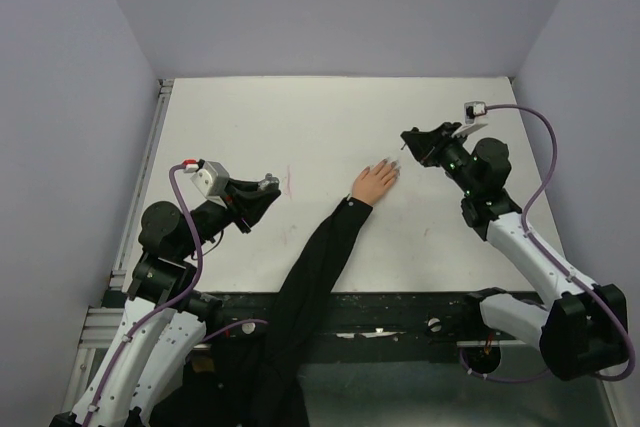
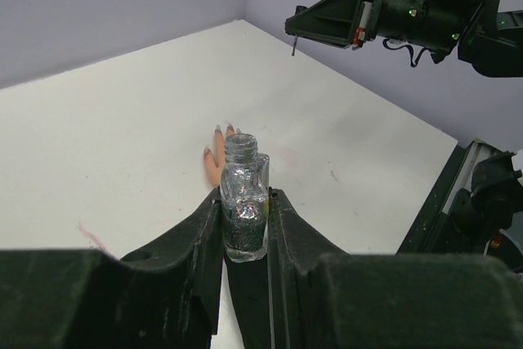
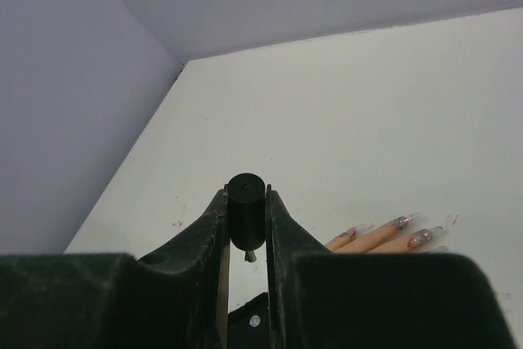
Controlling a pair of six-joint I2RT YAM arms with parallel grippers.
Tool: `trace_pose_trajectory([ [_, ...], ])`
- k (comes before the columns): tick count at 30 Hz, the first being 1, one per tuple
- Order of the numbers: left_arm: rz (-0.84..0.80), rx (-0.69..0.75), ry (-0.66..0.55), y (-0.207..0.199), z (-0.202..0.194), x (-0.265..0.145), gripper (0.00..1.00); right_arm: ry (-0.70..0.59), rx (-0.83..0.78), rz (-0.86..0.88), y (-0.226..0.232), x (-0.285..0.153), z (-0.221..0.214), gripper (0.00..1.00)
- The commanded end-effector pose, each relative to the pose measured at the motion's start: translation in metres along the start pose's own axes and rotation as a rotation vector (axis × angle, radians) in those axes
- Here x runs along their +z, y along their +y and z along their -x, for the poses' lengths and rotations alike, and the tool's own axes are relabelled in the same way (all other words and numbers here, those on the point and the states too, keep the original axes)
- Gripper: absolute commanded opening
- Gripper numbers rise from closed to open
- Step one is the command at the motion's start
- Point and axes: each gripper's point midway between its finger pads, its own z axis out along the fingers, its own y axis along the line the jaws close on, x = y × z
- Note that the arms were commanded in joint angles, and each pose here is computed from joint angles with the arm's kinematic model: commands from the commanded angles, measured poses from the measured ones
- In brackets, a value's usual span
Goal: Paint the nails
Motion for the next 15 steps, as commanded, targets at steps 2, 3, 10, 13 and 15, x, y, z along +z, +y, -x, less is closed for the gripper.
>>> trace_pose_trajectory([
  [2,-0.026,0.022,-0.039,-0.007,0.014,0.000,0.00,0.055,0.016,0.092,0.028,-0.006,0.001,0.01],
  [3,-0.026,0.023,-0.040,-0.007,0.015,0.000,0.00,0.054,0.015,0.098,0.030,-0.007,0.003,0.01],
  [10,-0.035,0.017,-0.032,-0.009,0.012,0.000,0.00,0.057,0.043,0.203,0.067,-0.013,0.013,0.01],
  [13,-0.043,0.012,-0.027,-0.009,0.012,0.001,0.00,0.060,0.050,0.241,0.082,-0.013,0.013,0.01],
  [15,-0.047,0.008,-0.025,-0.010,0.011,0.002,0.00,0.064,0.062,0.264,0.091,-0.013,0.013,0.01],
])
